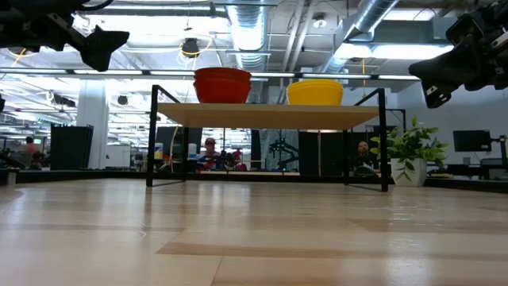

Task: Pick & Place Mini bowls
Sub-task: Return to Home Position

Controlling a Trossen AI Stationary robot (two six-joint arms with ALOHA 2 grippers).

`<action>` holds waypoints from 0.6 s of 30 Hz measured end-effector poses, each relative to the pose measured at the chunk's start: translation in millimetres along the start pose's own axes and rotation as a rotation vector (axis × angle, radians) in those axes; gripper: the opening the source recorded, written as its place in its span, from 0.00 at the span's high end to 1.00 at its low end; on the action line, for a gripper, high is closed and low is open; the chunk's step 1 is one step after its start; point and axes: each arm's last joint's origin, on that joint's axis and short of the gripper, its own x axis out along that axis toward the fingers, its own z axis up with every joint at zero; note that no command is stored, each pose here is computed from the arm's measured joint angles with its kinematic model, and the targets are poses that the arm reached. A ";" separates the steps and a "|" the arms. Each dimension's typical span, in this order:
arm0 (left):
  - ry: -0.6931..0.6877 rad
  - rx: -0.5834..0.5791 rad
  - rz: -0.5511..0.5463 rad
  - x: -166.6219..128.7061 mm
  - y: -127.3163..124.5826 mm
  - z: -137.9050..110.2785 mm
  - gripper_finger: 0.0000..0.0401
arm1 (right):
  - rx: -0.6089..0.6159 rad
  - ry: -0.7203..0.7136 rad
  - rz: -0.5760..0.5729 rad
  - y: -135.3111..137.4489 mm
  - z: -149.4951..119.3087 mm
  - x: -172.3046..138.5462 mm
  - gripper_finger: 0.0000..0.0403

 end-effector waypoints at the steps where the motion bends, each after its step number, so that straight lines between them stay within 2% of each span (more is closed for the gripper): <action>1: -0.002 0.000 0.000 -0.3 0.0 0.2 0.11 | 0.000 0.000 0.000 0.0 0.0 0.0 1.00; 18: -0.039 0.055 -0.017 -5.3 -0.9 3.0 0.11 | -0.018 0.003 0.002 0.0 -0.2 0.0 1.00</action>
